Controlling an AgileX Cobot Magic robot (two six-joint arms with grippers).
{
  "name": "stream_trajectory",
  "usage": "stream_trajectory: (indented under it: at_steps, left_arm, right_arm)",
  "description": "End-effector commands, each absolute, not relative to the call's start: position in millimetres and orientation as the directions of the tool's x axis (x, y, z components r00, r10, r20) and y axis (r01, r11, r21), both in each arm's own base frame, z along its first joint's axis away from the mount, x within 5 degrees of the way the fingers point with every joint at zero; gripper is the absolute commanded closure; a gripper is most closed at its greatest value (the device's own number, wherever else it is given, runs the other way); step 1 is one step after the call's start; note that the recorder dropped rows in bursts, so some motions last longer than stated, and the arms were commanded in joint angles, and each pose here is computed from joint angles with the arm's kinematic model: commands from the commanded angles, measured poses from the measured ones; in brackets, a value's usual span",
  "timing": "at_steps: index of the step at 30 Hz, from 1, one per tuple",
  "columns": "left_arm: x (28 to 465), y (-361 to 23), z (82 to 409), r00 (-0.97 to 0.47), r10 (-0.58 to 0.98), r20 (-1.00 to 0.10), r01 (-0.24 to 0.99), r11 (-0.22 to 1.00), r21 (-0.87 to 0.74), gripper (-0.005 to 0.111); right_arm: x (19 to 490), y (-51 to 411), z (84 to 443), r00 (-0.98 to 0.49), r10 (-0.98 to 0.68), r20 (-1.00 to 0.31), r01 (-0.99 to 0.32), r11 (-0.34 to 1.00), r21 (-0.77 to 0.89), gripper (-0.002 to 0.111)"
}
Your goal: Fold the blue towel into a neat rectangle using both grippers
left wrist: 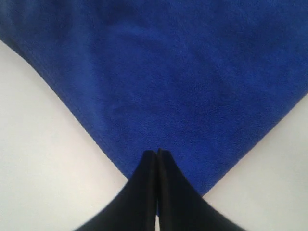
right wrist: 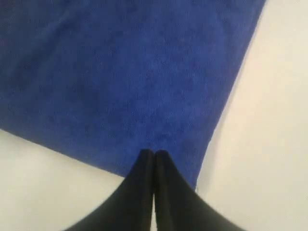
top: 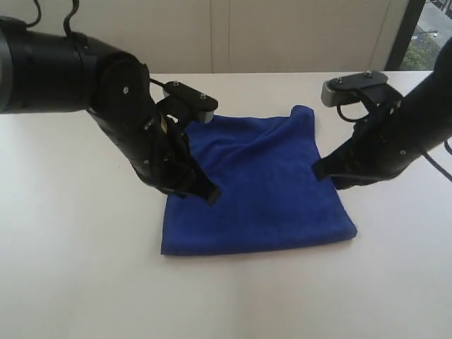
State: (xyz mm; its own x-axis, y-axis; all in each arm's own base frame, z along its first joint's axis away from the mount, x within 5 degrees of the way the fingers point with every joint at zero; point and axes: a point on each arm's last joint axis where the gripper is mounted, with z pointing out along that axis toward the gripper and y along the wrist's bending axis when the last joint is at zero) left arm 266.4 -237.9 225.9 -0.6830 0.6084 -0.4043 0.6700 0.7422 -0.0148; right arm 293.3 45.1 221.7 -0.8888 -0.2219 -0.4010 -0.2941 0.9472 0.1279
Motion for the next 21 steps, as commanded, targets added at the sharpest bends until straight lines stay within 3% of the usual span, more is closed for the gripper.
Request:
stream_trajectory:
  at_steps: [1,8,21]
  left_arm:
    - [258,-233,211,-0.694,0.592,-0.409,0.658,0.753,-0.026,0.107]
    - [251,-227,188,-0.7,0.561,-0.443,0.639,0.768,-0.038,0.107]
    - [243,-220,147,-0.74,0.597,-0.309,0.636,0.771,-0.032,0.107]
  right_arm:
    - [283,42,197,-0.899,-0.187,-0.396,-0.254,0.96,0.122,0.108]
    - [290,42,169,-0.921,-0.157,-0.355,-0.217,0.967,0.135,0.108]
    - [288,43,133,-0.976,-0.121,-0.182,-0.153,0.972,0.179,0.108]
